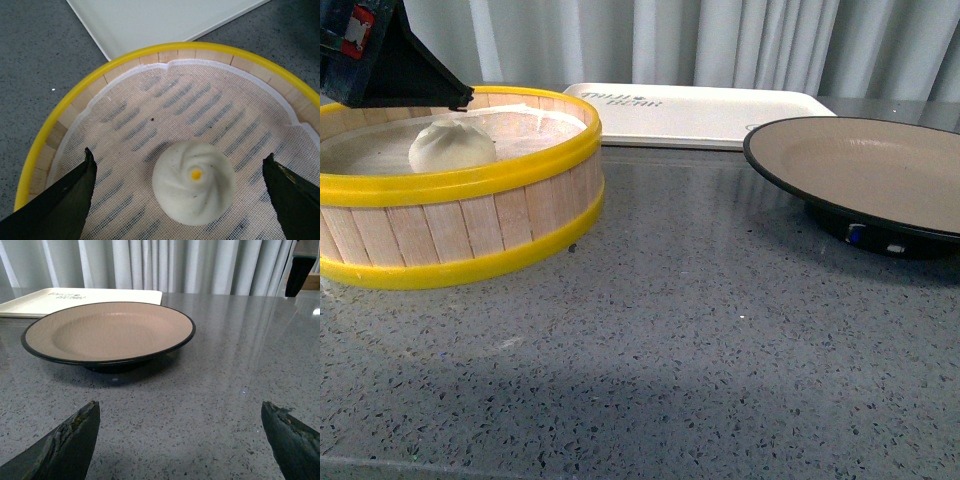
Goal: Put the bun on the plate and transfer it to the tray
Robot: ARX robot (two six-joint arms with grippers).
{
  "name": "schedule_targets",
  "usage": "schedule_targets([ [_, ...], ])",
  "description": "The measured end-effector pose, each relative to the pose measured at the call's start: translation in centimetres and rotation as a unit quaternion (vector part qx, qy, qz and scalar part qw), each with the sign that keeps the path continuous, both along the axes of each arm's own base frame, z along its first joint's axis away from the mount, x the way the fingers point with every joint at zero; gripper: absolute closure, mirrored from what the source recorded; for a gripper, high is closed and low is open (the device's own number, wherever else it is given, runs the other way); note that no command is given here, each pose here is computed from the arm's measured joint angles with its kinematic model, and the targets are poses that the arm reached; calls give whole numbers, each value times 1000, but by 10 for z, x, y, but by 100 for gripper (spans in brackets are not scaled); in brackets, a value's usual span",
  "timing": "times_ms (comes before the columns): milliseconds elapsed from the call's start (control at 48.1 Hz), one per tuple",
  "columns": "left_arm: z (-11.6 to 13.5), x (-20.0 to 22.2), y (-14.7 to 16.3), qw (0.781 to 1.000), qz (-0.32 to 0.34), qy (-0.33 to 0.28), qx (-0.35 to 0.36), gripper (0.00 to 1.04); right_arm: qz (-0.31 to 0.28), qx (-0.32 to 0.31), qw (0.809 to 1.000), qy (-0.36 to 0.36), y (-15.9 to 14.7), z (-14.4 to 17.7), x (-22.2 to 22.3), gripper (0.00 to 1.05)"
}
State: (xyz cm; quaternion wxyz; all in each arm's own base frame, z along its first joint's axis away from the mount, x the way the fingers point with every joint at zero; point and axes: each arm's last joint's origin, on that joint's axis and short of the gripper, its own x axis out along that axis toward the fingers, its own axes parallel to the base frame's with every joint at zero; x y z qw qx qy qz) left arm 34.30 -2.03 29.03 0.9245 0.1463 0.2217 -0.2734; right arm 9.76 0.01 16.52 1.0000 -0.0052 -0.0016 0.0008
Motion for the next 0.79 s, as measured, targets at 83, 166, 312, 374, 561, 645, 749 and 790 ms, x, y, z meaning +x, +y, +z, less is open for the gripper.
schedule_targets([
  [83, -1, 0, -1, 1000, -2, 1, 2, 7, 0, 0, 1000, 0, 0, 0, 0, 8],
  [166, -1, 0, -2, 1000, -4, 1, 1, 7, 0, 0, 1000, 0, 0, 0, 0, 8],
  [312, -2, 0, -3, 1000, 0, 1, 5, 7, 0, 0, 1000, 0, 0, 0, 0, 8],
  [374, -3, 0, -3, 1000, 1, 2, 5, 7, 0, 0, 1000, 0, 0, 0, 0, 8],
  [561, -7, 1, -6, 1000, -1, 10, 3, 7, 0, 0, 1000, 0, 0, 0, 0, 8],
  [645, -9, 1, -8, 1000, -3, 14, 1, 7, 0, 0, 1000, 0, 0, 0, 0, 8],
  [749, -10, 1, -9, 1000, -4, 15, 1, 7, 0, 0, 1000, 0, 0, 0, 0, 8],
  [790, -10, 1, -9, 1000, -3, 16, 1, 7, 0, 0, 1000, 0, 0, 0, 0, 8],
])
